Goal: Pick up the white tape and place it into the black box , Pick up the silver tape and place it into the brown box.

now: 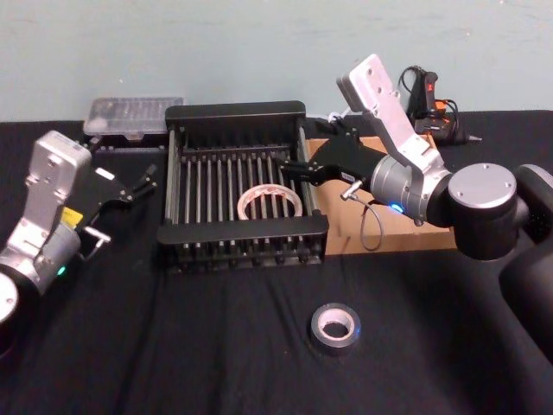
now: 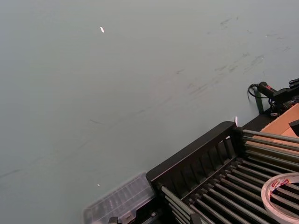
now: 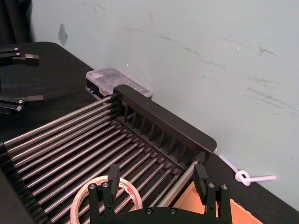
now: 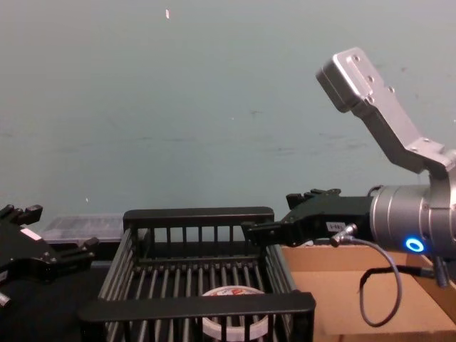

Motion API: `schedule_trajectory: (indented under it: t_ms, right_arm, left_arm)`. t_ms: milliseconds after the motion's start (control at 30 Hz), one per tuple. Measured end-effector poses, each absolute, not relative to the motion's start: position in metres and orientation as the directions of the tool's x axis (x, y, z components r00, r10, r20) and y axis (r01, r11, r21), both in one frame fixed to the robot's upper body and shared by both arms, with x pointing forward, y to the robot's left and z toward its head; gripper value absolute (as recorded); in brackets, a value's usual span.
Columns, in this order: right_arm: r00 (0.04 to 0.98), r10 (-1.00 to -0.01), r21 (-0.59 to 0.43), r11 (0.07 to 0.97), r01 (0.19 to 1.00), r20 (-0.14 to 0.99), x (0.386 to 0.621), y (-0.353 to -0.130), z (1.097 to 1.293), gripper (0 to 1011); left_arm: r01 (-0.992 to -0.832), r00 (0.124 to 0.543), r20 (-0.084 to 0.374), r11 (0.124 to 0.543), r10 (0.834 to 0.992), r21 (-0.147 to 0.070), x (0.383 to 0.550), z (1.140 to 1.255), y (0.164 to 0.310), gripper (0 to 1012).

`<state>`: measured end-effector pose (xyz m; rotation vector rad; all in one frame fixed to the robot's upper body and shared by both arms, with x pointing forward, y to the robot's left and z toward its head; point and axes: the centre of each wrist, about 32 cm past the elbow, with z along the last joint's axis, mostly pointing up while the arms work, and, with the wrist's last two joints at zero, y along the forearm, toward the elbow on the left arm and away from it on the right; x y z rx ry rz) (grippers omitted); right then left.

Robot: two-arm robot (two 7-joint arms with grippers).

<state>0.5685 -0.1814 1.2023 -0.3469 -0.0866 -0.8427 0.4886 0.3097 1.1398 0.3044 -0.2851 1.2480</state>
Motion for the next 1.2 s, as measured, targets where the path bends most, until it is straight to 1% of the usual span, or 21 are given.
schedule_trajectory:
  t_ms: [433, 700, 767, 800, 1000, 1133, 1200]
  right_arm:
    - [0.66, -0.722, -0.266, 0.608, 0.748, 0.207, 0.568, -0.182, 1.203, 1000]
    - [0.649, -0.734, -0.265, 0.597, 0.757, 0.201, 0.559, -0.193, 1.207, 1000]
    - [0.65, -0.733, -0.266, 0.598, 0.756, 0.2, 0.552, -0.203, 1.21, 1000]
    - [0.65, -0.733, -0.266, 0.598, 0.756, 0.2, 0.552, -0.203, 1.21, 1000]
    - [0.659, -0.723, -0.278, 0.603, 0.748, 0.207, 0.529, -0.229, 1.221, 1000]
    - [0.663, -0.719, -0.288, 0.603, 0.744, 0.207, 0.518, -0.242, 1.228, 1000]
    - [0.671, -0.715, -0.307, 0.605, 0.735, 0.198, 0.507, -0.252, 1.233, 1000]
  left_arm:
    - [-0.955, 0.292, 0.374, 0.287, 0.88, 0.07, 0.489, 1.14, 0.31, 1001]
    - [-0.955, 0.292, 0.374, 0.287, 0.88, 0.07, 0.489, 1.14, 0.31, 1001]
    - [-0.955, 0.292, 0.374, 0.287, 0.88, 0.07, 0.489, 1.14, 0.31, 1001]
    - [-0.955, 0.292, 0.374, 0.287, 0.88, 0.07, 0.489, 1.14, 0.31, 1001]
    - [-0.955, 0.292, 0.374, 0.287, 0.88, 0.07, 0.489, 1.14, 0.31, 1001]
    - [-0.955, 0.292, 0.374, 0.287, 0.88, 0.07, 0.489, 1.14, 0.31, 1001]
    - [-0.955, 0.292, 0.374, 0.287, 0.88, 0.07, 0.489, 1.14, 0.31, 1001]
